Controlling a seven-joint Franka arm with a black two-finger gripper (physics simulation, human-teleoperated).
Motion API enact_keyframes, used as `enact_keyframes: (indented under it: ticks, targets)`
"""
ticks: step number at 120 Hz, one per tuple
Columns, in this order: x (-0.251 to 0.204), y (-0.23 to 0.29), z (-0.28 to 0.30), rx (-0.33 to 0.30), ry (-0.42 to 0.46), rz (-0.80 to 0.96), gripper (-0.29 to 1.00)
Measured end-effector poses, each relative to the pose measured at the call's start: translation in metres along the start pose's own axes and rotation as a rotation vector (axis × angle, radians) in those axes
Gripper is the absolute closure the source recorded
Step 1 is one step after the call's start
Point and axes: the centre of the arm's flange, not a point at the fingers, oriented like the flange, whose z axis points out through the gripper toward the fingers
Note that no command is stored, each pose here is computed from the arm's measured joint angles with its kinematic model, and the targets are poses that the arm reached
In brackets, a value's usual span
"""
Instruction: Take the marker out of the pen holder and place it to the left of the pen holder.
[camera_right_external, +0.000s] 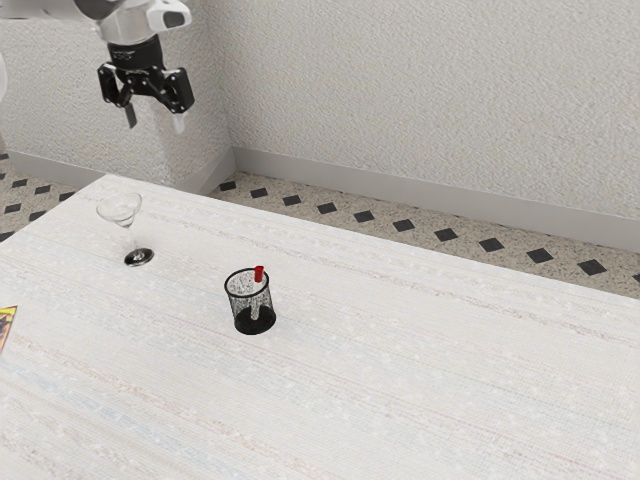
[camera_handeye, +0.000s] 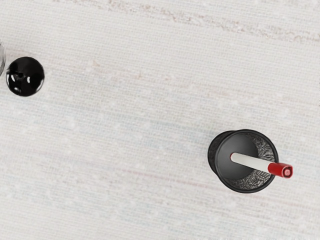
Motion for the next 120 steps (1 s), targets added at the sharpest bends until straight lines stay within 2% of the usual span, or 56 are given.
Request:
enact_keyframes:
  ticks: [20, 32, 51, 62, 74, 84, 94, 108, 120]
  targets:
    - [0.0, 0.008, 0.002, -0.009, -0.009, 0.026, 0.02]
    - [0.002, 0.081, 0.003, -0.049, 0.028, 0.135, 0.03]
    - [0.032, 0.207, 0.109, -0.08, -0.002, 0.284, 0.03]
    - [0.043, 0.241, 0.161, -0.09, -0.007, 0.306, 0.03]
    - [0.05, 0.262, 0.191, -0.104, 0.01, 0.313, 0.03]
    - [0.068, 0.25, 0.223, -0.085, 0.024, 0.282, 0.03]
    - [0.089, 0.231, 0.251, -0.033, 0.058, 0.262, 0.03]
    - [0.117, 0.184, 0.263, 0.039, 0.127, 0.221, 0.03]
    - [0.129, 0.143, 0.262, 0.053, 0.145, 0.176, 0.03]
